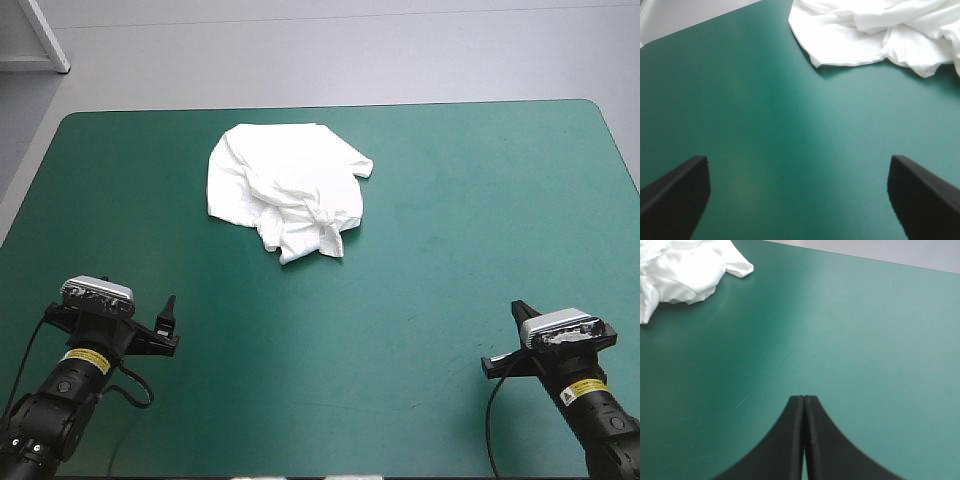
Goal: Fold the cloth
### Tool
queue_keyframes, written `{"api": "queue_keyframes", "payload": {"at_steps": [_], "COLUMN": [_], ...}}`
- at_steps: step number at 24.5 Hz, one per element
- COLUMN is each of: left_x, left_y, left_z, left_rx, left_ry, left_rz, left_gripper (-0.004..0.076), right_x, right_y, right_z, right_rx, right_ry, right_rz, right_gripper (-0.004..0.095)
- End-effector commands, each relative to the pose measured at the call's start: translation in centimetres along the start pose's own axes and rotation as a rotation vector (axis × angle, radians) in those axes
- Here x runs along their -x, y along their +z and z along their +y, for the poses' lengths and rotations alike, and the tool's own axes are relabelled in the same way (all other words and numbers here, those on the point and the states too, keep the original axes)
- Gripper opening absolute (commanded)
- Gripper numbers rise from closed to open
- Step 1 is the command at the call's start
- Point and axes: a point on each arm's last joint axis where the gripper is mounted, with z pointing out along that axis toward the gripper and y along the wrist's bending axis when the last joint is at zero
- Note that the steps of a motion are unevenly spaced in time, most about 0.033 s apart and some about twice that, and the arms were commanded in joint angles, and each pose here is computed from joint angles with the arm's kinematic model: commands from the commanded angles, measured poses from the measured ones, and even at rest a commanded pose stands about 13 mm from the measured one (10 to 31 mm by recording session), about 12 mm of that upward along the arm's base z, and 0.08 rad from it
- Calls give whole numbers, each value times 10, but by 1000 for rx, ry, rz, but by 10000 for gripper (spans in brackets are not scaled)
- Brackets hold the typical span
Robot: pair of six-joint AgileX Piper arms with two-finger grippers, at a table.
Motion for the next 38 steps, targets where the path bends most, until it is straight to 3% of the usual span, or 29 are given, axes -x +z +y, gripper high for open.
{"api": "queue_keyframes", "payload": {"at_steps": [1,8,12,16,21,29,38], "left_x": [17,17,16,33,67,107,140], "left_y": [-3,-3,-2,-6,-1,36,89], "left_z": [3,3,2,6,13,14,16], "left_rx": [7,7,-14,-24,-52,-156,-225], "left_ry": [-19,-19,-119,-200,-283,-365,-450], "left_rz": [-96,-96,-86,-94,-52,101,161], "left_gripper": [756,739,732,731,718,718,718], "right_x": [17,17,18,29,36,36,33], "right_y": [-2,-2,-2,-4,-5,-5,-5], "right_z": [-2,-2,-2,-4,-4,-4,-3], "right_rx": [-18,-17,-19,-25,-29,-28,-11], "right_ry": [-7,-4,-4,-6,-30,-30,-12], "right_rz": [-108,-108,-117,-165,-183,-180,-97], "right_gripper": [-17,-17,-17,-5,82,109,118]}}
